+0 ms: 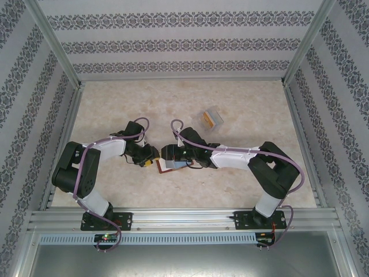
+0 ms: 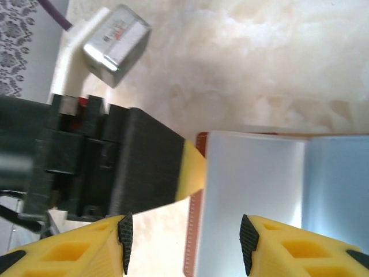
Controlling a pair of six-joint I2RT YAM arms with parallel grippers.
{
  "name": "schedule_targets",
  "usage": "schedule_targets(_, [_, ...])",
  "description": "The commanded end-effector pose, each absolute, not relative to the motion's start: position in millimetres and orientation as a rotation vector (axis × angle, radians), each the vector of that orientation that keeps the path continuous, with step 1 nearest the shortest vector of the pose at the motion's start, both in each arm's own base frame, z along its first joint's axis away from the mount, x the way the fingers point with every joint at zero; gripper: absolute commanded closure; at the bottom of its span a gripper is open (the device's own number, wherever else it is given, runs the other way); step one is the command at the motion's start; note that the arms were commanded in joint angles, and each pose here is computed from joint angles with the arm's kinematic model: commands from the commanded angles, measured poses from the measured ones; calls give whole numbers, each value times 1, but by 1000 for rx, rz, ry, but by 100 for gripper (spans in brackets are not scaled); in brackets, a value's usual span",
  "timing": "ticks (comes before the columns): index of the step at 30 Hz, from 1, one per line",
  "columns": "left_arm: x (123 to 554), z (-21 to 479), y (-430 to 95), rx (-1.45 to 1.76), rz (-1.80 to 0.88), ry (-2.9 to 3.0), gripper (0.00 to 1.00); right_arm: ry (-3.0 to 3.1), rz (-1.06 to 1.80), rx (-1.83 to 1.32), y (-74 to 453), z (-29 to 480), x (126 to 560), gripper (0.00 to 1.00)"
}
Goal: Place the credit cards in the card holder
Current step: Flip over the card slot in the card holder.
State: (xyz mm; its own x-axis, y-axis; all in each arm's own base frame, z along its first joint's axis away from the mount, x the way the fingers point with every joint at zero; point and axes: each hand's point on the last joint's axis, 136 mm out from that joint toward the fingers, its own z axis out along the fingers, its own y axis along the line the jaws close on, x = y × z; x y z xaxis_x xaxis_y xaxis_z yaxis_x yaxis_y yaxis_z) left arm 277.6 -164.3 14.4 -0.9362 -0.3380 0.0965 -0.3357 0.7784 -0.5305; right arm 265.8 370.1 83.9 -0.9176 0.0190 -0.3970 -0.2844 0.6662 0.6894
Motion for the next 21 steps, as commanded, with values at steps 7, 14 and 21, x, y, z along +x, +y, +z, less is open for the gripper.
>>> schedule_targets(7, [287, 4, -154, -636, -916, 2873, 51, 2538, 1117, -359, 386, 57, 243, 50])
schedule_targets(14, [300, 46, -157, -609, -1021, 2767, 41, 2577, 1067, -448, 392, 33, 238, 53])
schedule_targets(21, [288, 41, -159, -610, -1020, 2842, 40, 2572, 1079, -460, 395, 31, 236, 53])
